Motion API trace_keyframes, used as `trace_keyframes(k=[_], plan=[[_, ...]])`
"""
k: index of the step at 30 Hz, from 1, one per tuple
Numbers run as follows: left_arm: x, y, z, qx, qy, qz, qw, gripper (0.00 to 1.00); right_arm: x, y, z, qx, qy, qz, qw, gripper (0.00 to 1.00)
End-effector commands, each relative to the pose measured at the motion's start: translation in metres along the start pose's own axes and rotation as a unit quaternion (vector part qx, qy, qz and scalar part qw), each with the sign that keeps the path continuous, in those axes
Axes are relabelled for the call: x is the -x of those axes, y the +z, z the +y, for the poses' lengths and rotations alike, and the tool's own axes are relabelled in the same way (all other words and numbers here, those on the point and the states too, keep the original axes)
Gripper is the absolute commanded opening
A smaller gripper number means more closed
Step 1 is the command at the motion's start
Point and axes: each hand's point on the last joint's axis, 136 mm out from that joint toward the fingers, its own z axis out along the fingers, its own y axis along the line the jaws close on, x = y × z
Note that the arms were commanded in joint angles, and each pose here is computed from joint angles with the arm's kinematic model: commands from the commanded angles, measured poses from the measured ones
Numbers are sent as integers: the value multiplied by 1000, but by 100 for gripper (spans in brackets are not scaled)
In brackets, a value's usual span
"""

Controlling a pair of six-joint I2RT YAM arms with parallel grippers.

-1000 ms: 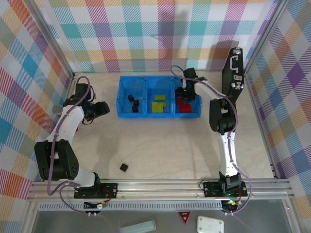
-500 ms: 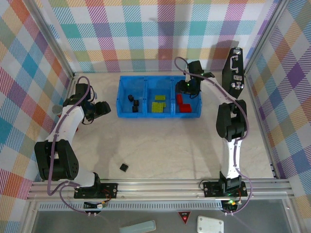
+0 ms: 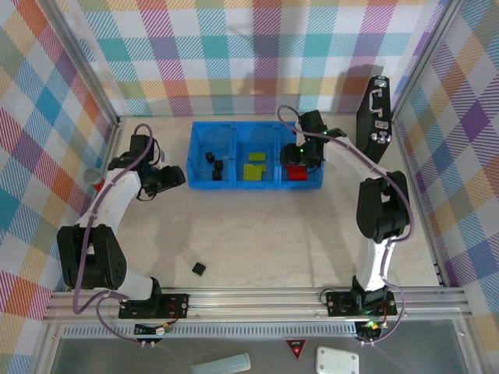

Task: Sort the legos into containers by color
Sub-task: Pick up the lego from the bottom-left of the table.

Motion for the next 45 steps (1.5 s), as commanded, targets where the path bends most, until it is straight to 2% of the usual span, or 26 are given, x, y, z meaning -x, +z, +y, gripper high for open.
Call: trace_keyframes(k=[1, 11, 23, 36, 45], plan=[[-24, -9, -4, -6, -11, 25, 1000, 68, 2, -19, 10, 13, 7, -30, 999, 55], [-80, -9, -14, -15, -27, 55, 998, 68, -22, -32, 13, 26, 24, -23, 999, 55], [-135, -2, -19, 31, 5, 76, 997, 68, -36, -39, 13, 32, 24, -20, 999, 55], [-200, 0, -8, 62, 15, 111, 992, 68, -39, -41, 15, 39, 20, -19, 999, 56], [-232, 4, 2, 106, 22, 135, 985, 68, -40, -43, 14, 36, 17, -19, 999, 56]])
